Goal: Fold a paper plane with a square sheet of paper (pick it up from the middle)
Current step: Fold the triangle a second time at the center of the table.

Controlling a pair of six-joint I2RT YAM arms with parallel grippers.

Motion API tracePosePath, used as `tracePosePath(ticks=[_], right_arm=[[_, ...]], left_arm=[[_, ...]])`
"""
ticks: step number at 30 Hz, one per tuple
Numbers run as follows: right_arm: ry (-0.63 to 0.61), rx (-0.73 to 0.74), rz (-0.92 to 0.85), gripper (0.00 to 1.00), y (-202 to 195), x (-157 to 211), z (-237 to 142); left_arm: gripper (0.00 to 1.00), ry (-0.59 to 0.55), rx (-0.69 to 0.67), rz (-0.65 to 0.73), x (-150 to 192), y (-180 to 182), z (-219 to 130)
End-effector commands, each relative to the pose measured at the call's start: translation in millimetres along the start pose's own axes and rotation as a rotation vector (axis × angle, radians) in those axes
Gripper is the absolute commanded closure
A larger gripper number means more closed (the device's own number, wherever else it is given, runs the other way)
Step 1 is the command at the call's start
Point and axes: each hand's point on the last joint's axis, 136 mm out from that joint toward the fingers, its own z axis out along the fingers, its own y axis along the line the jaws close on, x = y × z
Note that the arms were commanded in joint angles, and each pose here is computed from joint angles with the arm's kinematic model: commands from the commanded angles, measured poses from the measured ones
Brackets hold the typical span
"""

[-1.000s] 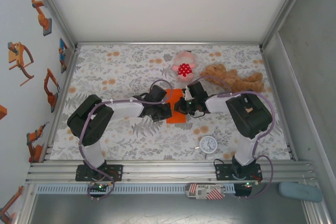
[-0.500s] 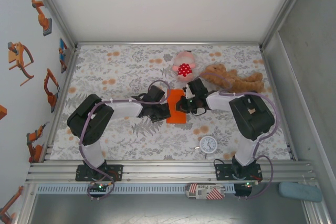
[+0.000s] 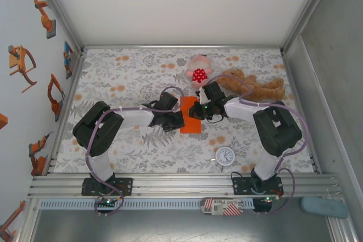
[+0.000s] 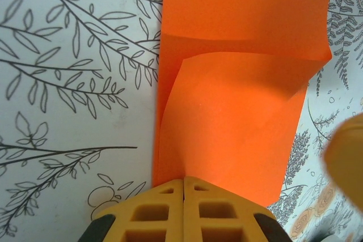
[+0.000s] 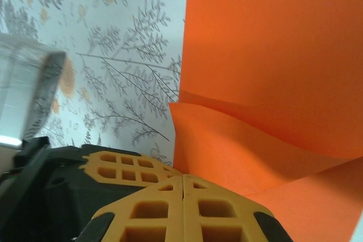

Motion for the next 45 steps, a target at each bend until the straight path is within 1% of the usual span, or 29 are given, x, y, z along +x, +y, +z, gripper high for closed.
tracePosePath(ticks=[1, 10, 16, 18, 22, 25, 32, 39, 42, 45], right_arm=[[0.034, -0.008, 0.013, 1.0, -2.2, 10.4, 11.2], [0.079, -0.002, 0.035, 1.0, -16.0, 21.0, 27.7], [0.095, 0.043, 0.059, 1.0, -33.9, 29.8, 34.5], [0.098, 0.066, 0.065, 1.0, -41.0, 33.7, 35.4], [0.097, 0.097, 0.075, 1.0, -49.9, 37.0, 35.6], [0.093, 0.104, 0.078, 1.0, -51.6, 36.7, 35.5], [0.093, 0.105, 0.082, 1.0, -52.1, 36.2, 35.8], [0.09, 0.102, 0.07, 1.0, -51.7, 34.6, 34.6], [0.07, 0.093, 0.046, 1.0, -49.5, 27.1, 30.5], [0.015, 0.102, 0.025, 1.0, -52.9, 9.7, 19.2]], left_arm=[[1.0, 0.063, -0.116, -0.046, 17.9, 33.9, 12.0], [1.0, 0.067, -0.124, -0.044, 18.7, 35.1, 10.2], [1.0, 0.047, -0.111, -0.031, 13.2, 27.1, 3.4], [1.0, 0.032, -0.067, -0.011, 8.1, 13.1, -3.0], [1.0, -0.007, 0.074, 0.026, 0.9, -20.8, -15.8], [1.0, -0.01, 0.131, 0.02, 3.2, -29.6, -15.6], [1.0, 0.037, 0.069, -0.027, 17.7, -4.8, 2.4], [1.0, 0.063, -0.053, -0.076, 31.6, 32.1, 10.8], [1.0, 0.074, -0.088, -0.104, 37.6, 42.9, 10.8], [1.0, 0.083, -0.105, -0.127, 43.4, 50.8, 10.3]])
